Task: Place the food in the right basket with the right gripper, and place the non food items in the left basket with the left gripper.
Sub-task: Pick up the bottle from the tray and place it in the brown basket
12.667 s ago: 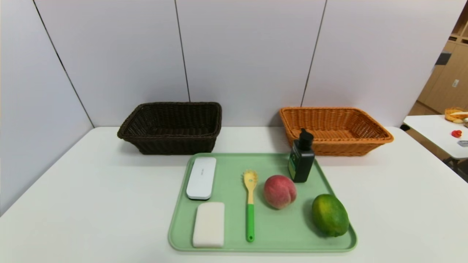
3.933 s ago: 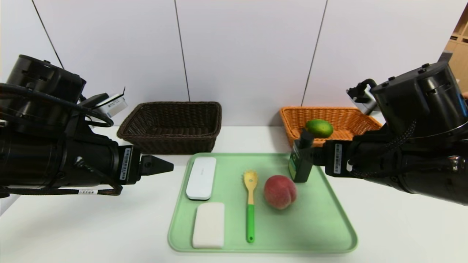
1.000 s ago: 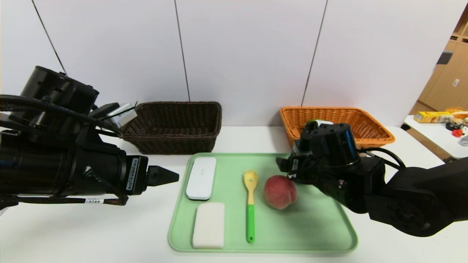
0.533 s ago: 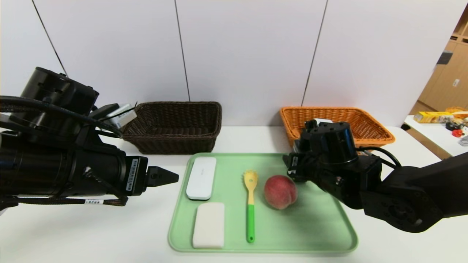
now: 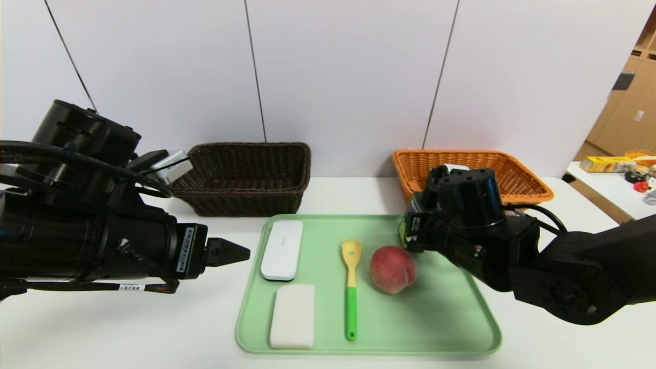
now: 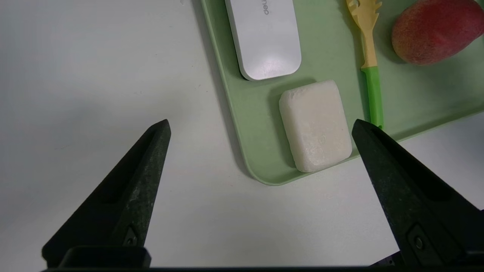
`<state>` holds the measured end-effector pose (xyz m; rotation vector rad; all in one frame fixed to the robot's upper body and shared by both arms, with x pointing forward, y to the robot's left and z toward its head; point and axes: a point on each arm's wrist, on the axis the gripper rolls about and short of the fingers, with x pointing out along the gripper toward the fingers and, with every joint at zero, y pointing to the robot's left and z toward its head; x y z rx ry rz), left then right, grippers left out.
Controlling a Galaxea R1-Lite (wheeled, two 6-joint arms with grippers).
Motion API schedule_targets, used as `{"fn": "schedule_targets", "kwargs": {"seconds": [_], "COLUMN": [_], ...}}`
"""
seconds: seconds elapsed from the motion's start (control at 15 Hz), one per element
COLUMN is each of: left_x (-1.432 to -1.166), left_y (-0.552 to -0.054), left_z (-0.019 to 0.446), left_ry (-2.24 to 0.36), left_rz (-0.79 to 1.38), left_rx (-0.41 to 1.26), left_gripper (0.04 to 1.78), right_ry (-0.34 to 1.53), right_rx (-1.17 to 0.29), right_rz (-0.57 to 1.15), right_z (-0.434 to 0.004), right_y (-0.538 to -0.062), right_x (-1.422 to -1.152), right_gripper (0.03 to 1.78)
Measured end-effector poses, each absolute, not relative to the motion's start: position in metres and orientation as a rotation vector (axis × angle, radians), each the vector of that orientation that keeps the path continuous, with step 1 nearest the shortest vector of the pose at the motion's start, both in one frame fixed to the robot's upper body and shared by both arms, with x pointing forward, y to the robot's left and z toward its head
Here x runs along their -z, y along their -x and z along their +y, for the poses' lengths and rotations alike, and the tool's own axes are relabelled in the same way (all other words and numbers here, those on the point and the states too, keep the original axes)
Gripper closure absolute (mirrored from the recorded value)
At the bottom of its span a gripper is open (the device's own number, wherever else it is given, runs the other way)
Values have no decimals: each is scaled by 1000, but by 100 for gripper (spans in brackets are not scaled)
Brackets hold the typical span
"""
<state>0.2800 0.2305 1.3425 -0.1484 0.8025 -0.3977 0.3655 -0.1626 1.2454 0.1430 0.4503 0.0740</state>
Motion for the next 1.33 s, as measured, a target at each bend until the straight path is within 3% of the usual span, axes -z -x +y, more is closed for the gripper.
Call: {"fn": "schedule_targets", "kwargs": {"seconds": [0.4,0.67,0.93,1.07,1.33], "left_x": [-1343,-1344,-1359,-1370,-1380], "left_y": [-280,-280,-282,-283,-292], "left_z": [231,231,231,230,226], "left_ry": [148,152,249,299,298], "left_rz": [802,794,760,724,627], "left_rx": [397,389,363,348,224], "left_gripper": [13,13,13,13,13], "right_ry": [-197,-268,-300,-290,-223], "right_rx": [-159,-374,-567,-604,-651], "right_rz": [362,268,197,197,221], "right_z": [-169,-163,-144,-124,-75], "right_y": [-342,-327,-342,-361,-394], "right_x": [-1295,-1364,-1426,-1430,-1405], "right_gripper": [120,120,120,120,120]}}
